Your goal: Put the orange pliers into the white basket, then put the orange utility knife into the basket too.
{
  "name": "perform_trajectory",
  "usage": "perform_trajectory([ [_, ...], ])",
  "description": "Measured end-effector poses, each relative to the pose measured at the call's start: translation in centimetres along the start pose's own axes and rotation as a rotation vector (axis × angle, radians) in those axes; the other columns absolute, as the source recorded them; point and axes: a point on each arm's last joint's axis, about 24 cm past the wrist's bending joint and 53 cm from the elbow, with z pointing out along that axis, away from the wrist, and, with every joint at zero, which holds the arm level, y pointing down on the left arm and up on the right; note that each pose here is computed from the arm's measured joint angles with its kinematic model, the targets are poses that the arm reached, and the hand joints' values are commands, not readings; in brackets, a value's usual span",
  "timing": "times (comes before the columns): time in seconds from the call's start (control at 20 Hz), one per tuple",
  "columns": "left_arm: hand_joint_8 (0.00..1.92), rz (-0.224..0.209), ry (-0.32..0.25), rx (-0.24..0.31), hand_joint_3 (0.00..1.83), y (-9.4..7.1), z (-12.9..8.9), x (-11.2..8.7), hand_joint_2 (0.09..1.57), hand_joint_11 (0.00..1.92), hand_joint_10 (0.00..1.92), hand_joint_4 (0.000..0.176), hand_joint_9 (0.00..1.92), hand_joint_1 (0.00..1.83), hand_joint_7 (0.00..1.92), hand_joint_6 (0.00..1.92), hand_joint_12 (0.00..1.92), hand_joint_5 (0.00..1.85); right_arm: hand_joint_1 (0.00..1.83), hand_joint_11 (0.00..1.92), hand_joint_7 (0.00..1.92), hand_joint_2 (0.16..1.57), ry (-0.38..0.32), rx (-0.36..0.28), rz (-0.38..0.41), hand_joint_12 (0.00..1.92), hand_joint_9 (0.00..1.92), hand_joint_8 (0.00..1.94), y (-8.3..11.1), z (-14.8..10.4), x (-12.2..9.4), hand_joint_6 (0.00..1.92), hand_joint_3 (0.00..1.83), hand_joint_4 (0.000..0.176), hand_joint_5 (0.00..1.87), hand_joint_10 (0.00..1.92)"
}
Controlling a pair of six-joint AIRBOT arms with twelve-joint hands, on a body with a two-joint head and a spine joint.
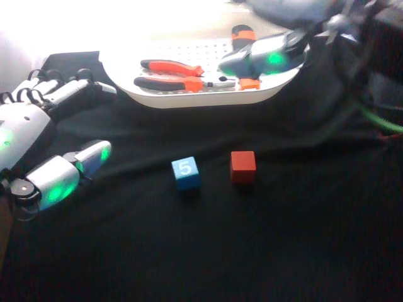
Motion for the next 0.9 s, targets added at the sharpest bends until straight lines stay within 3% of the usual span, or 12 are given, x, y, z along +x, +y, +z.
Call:
perform_trajectory([
  [0.15,0.00,0.001,-0.007,0.015,0.00,-0.4,0.0,-0.3,1.43,0.00,0.39,0.000,0.18,0.48,0.33,0.12,0.95,0.16,0.24,0.00,0.00,1.10,-0.103,-0.069,-0.037,0.00,0.00,0.00,2.2,-3.7,-3.6,0.00,0.00,0.101,0.00,0.00],
  [0.2,0.00,0.002,-0.008,0.014,0.00,-0.4,0.0,-0.4,1.43,0.00,0.23,0.004,0.12,0.44,0.18,0.03,0.67,0.03,0.26,0.00,0.00,1.10,-0.133,-0.094,-0.062,0.00,0.00,0.00,2.9,-4.9,-4.5,0.00,0.00,0.161,0.00,0.00],
  [0.25,0.00,-0.003,-0.019,0.004,0.00,-0.3,0.0,-0.7,1.41,0.00,0.12,0.020,0.11,0.41,0.11,0.00,0.53,0.01,0.24,0.00,0.00,1.08,-0.167,-0.114,-0.072,0.00,0.00,0.00,3.3,-6.6,-5.1,0.00,0.00,0.173,0.00,0.00],
  [0.3,0.00,0.004,-0.030,0.002,0.00,-0.2,-0.2,-1.2,1.39,0.00,0.06,0.049,0.06,0.37,0.02,0.00,0.33,0.00,0.19,0.00,0.00,1.09,-0.180,-0.124,-0.087,0.00,0.00,0.00,3.4,-8.1,-5.0,0.00,0.00,0.148,0.00,0.00],
  [0.35,0.00,0.009,-0.039,0.000,0.00,-0.1,-0.2,-1.7,1.38,0.00,0.03,0.036,0.04,0.42,0.00,0.00,0.23,0.00,0.19,0.00,0.00,1.10,-0.174,-0.120,-0.095,0.00,0.00,0.00,3.1,-9.1,-4.5,0.00,0.00,0.151,0.00,0.00],
  [0.45,0.00,0.011,-0.083,-0.005,0.00,0.0,-0.3,-2.9,1.34,0.00,0.01,0.053,0.03,0.37,0.00,0.00,0.14,0.00,0.26,0.00,0.00,1.13,-0.153,-0.091,-0.087,0.00,0.00,0.00,2.0,-11.2,-3.3,0.00,0.01,0.153,0.00,0.00],
  [0.5,0.00,0.016,-0.092,-0.002,0.00,-0.1,-0.5,-3.3,1.32,0.00,0.00,0.049,0.03,0.35,0.00,0.00,0.03,0.00,0.30,0.00,0.00,1.11,-0.167,-0.077,-0.075,0.00,0.00,0.00,1.6,-12.5,-3.4,0.00,0.00,0.142,0.00,0.00],
  [0.55,0.00,0.018,-0.095,0.000,0.00,-0.1,-0.6,-3.5,1.31,0.00,0.00,0.073,0.01,0.35,0.00,0.00,0.01,0.00,0.34,0.00,0.00,1.13,-0.190,-0.070,-0.068,0.00,0.00,0.00,1.3,-13.6,-3.7,0.00,0.01,0.123,0.00,0.00],
  [0.6,0.00,0.020,-0.100,0.002,0.00,-0.2,-0.6,-3.7,1.29,0.00,0.00,0.113,0.00,0.37,0.00,0.00,0.00,0.00,0.36,0.00,0.00,1.14,-0.217,-0.066,-0.062,0.00,0.00,0.00,1.2,-14.8,-4.1,0.00,0.01,0.124,0.00,0.00],
  [0.75,0.00,0.035,-0.120,0.009,0.00,-0.3,-0.9,-4.6,1.24,0.00,0.00,0.152,0.00,0.36,0.00,0.00,0.00,0.00,0.30,0.00,0.00,1.12,-0.255,-0.041,-0.036,0.00,0.00,0.00,0.6,-17.3,-3.8,0.00,0.00,0.159,0.00,0.00],
  [0.8,0.00,0.031,-0.130,0.007,0.00,-0.4,-1.1,-4.9,1.22,0.00,0.00,0.164,0.00,0.34,0.00,0.00,0.00,0.00,0.30,0.05,0.00,1.11,-0.262,-0.027,-0.022,0.03,0.00,0.00,0.4,-18.3,-3.4,0.00,0.00,0.137,0.00,0.00],
  [0.9,0.00,0.048,-0.132,0.020,0.00,-0.7,-1.3,-5.3,1.22,0.00,0.00,0.142,0.00,0.28,0.00,0.00,0.00,0.00,0.28,0.01,0.00,1.09,-0.298,-0.013,-0.014,0.01,0.00,0.00,0.2,-19.7,-3.8,0.00,0.00,0.087,0.00,0.00],
])
